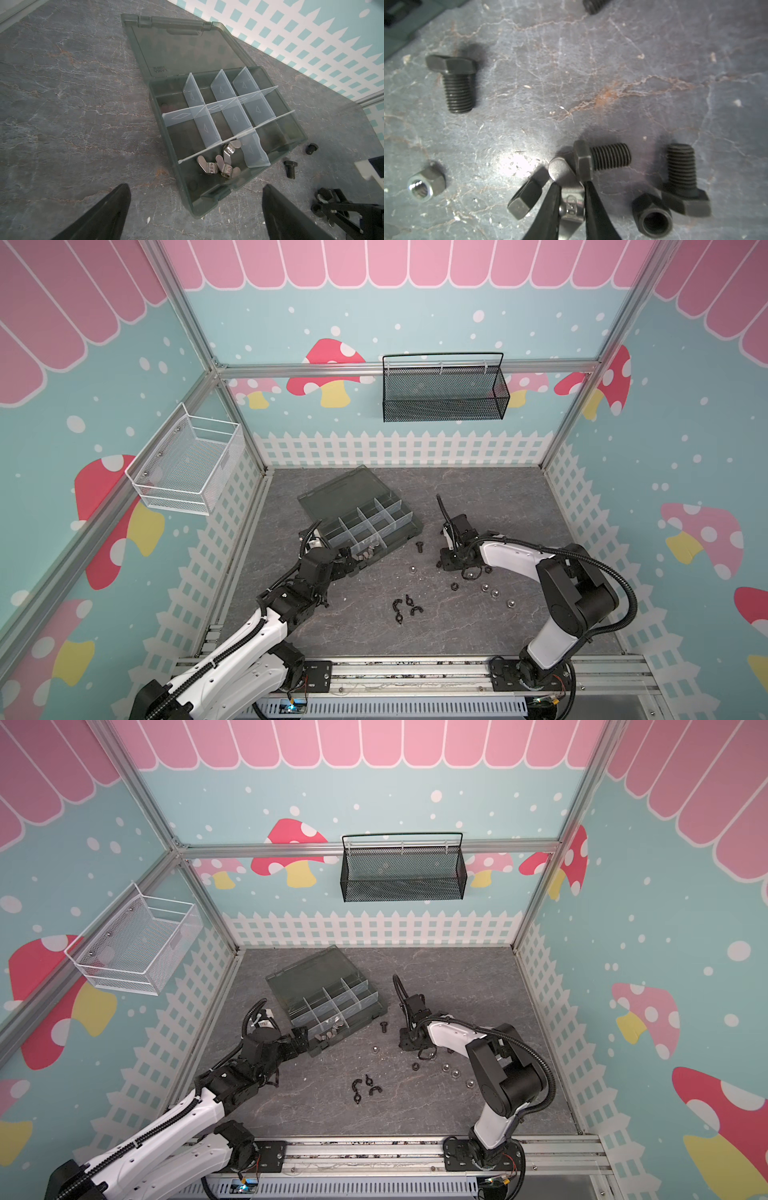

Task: Sort the screws and nuts into containers
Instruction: Pick up the nut from the center of the table.

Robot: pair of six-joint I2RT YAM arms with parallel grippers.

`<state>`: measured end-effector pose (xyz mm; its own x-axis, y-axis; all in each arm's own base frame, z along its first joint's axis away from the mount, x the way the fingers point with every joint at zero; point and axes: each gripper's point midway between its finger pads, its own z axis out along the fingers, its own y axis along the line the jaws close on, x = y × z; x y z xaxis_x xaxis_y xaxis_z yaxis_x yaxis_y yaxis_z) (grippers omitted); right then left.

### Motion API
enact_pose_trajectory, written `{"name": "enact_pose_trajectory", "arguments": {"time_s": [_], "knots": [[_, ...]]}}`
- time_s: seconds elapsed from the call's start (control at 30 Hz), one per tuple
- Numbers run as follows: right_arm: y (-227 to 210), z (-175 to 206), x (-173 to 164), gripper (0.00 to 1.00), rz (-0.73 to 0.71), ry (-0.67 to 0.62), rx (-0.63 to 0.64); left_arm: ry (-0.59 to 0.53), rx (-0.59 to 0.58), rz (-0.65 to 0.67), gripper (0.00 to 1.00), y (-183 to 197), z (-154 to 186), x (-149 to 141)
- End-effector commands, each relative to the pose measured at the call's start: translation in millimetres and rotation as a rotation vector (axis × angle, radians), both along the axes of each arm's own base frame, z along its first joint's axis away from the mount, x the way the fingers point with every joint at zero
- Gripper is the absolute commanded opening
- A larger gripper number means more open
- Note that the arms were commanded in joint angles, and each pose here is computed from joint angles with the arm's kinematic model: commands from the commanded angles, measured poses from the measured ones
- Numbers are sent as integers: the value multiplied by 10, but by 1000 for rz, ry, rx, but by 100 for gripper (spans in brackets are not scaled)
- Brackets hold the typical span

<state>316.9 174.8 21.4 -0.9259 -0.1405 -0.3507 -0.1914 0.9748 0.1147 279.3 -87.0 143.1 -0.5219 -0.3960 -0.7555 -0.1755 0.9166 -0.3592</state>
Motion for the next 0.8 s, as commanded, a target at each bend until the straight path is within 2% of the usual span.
{"name": "enact_pose_trajectory", "arguments": {"time_s": [0.0,0.17,0.4,0.6,0.77], "knots": [[22,5,-68,16,21,20,-9,-2,-11,55,99,74,-4,13],[69,196,-47,4,33,-28,1,5,-20,123,99,175,-18,-8],[281,577,95,1,65,-142,-8,18,-46,216,99,325,-100,-56],[812,950,279,1,147,-256,27,38,-69,238,99,347,-187,-72],[1479,1109,353,1,269,-309,96,47,-84,246,99,347,-224,-80]]}}
